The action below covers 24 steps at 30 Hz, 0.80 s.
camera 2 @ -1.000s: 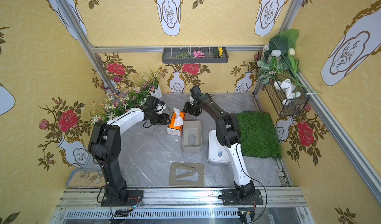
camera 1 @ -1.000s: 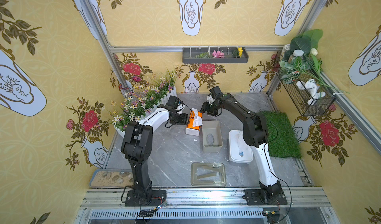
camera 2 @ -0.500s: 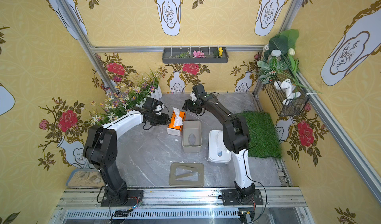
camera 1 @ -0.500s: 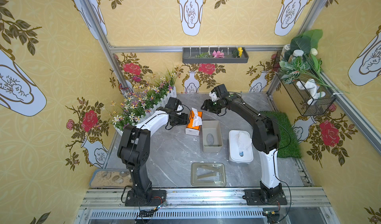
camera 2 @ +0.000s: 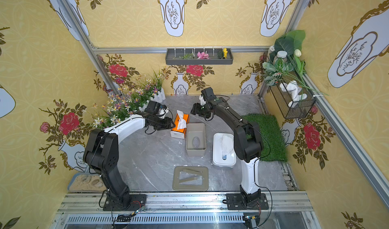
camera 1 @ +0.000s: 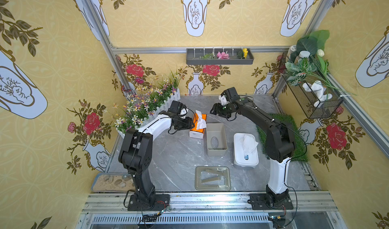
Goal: Put the tissue paper into the tissue box
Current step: Pick up the paper towel from the center of the board.
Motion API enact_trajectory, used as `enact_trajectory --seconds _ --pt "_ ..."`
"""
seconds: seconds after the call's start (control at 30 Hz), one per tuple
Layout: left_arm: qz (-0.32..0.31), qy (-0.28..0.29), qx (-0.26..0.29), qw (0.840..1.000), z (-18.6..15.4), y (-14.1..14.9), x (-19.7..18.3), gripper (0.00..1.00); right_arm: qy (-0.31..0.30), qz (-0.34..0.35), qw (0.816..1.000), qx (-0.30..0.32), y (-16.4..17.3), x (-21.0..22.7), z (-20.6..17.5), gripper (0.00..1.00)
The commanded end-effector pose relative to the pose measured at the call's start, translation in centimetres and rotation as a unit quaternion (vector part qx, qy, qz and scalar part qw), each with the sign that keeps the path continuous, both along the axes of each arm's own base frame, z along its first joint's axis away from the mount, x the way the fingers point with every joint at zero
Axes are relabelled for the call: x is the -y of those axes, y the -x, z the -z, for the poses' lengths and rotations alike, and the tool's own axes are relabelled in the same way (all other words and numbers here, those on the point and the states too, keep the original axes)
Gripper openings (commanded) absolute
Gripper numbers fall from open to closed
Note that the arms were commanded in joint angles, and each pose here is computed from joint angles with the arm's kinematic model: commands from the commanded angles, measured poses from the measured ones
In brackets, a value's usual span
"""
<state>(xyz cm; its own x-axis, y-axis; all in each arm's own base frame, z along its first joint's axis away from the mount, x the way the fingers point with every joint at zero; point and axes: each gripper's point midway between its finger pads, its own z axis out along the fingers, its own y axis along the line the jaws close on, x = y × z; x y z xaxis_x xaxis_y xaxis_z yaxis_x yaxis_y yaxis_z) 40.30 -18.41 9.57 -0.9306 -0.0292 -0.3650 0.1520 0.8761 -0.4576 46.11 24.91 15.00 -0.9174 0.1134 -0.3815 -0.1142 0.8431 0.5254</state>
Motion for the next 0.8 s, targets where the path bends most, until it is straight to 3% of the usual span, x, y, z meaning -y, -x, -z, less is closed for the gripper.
enact_trajectory --seconds 0.0,0.3,0.77 --pt "0.001 0.010 -0.013 1.000 0.8 0.7 0.2 0.62 -0.003 0.002 1.000 0.012 -0.2 0.0 -0.4 0.68" --pt "0.011 0.014 -0.036 0.999 3.7 0.4 0.9 0.58 -0.008 0.005 1.000 0.010 0.0 0.0 -0.4 0.67" --pt "-0.012 0.009 -0.010 1.000 2.7 0.8 0.0 0.08 -0.016 0.012 1.000 0.011 0.6 0.0 -0.8 0.67"
